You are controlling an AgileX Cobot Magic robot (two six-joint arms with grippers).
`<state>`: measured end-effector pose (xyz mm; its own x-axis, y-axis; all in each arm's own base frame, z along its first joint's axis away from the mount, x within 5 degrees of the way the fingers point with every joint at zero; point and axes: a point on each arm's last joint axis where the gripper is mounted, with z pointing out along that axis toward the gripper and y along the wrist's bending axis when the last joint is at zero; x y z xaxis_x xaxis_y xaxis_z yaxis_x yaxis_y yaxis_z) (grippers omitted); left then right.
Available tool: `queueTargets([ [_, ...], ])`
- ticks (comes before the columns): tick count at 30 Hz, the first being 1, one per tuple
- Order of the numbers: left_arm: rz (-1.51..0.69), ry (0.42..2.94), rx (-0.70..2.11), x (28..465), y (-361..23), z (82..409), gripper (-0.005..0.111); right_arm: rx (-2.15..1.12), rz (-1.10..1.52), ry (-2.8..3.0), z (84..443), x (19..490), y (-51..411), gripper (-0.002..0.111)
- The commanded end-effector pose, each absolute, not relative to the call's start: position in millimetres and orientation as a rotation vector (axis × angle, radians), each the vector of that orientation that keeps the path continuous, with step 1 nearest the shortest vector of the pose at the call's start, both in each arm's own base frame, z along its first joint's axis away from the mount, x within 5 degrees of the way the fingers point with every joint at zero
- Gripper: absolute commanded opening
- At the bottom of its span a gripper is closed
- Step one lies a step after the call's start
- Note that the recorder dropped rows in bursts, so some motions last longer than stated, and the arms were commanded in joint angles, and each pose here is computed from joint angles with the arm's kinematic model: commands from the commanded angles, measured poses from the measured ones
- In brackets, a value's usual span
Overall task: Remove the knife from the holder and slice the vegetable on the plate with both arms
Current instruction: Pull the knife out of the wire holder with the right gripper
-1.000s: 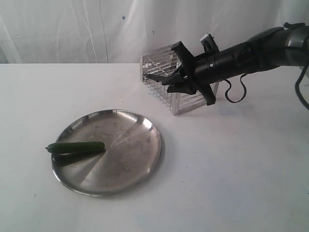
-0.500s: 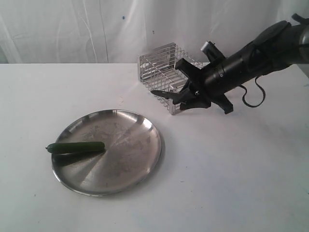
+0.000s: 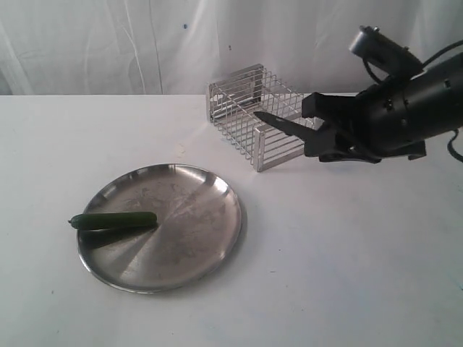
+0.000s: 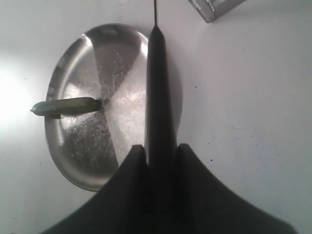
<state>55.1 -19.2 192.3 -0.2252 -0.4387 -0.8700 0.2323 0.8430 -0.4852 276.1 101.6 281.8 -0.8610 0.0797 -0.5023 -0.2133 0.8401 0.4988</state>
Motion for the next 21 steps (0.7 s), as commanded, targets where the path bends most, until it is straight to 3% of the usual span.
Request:
queueTargets([
  [1, -0.632, 1.687, -0.165, 55, -19, 191, 0.0, -0.131, 0.715, 2.4, 289, 242, 99, 0.018],
  [11, -0.632, 1.687, -0.165, 55, -19, 191, 0.0, -0.138, 0.751, 2.335, 274, 190, 108, 0.015],
  [21, -0.632, 1.687, -0.165, 55, -19, 191, 0.0, -0.309, 0.813, 2.15, 276, 165, 152, 0.006],
])
